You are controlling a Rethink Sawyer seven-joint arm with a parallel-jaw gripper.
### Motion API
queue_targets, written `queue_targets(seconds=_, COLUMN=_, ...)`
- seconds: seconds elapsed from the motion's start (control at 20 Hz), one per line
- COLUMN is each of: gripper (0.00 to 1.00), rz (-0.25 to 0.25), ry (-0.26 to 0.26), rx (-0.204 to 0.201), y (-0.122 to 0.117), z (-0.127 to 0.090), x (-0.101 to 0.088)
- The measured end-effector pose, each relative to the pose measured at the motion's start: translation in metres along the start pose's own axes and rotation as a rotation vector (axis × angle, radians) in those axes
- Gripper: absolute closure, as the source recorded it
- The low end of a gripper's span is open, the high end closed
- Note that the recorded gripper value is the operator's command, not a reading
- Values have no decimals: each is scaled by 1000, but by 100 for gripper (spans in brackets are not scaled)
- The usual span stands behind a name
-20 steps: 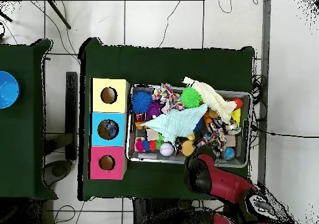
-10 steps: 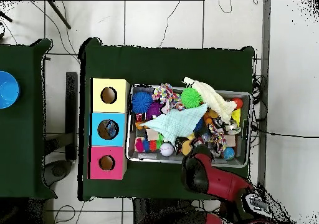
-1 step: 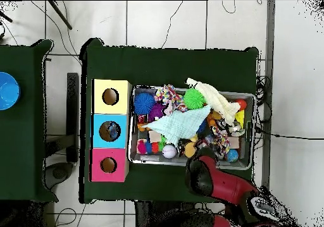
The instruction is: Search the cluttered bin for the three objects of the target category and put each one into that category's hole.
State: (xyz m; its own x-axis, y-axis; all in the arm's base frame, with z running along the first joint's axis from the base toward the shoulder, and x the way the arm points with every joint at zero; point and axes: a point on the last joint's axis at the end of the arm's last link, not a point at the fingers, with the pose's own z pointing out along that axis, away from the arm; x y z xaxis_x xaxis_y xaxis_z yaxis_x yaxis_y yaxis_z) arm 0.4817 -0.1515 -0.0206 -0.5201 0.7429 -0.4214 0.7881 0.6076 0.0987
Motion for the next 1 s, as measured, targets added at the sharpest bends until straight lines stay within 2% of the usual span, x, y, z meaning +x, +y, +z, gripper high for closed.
queue_targets(seconds=0.35, gripper=0, rz=53, ry=0, rx=-15, y=-11, z=10, x=-7)
queue_targets(seconds=0.8, gripper=0, rz=87, ry=4, rx=-48, y=-13, z=18, x=-11)
queue_targets(seconds=0.85, gripper=100, rz=93, ry=8, rx=-53, y=-13, z=19, x=-10)
queue_targets(seconds=1.0, gripper=100, rz=91, ry=16, rx=-56, y=-14, z=21, x=-6)
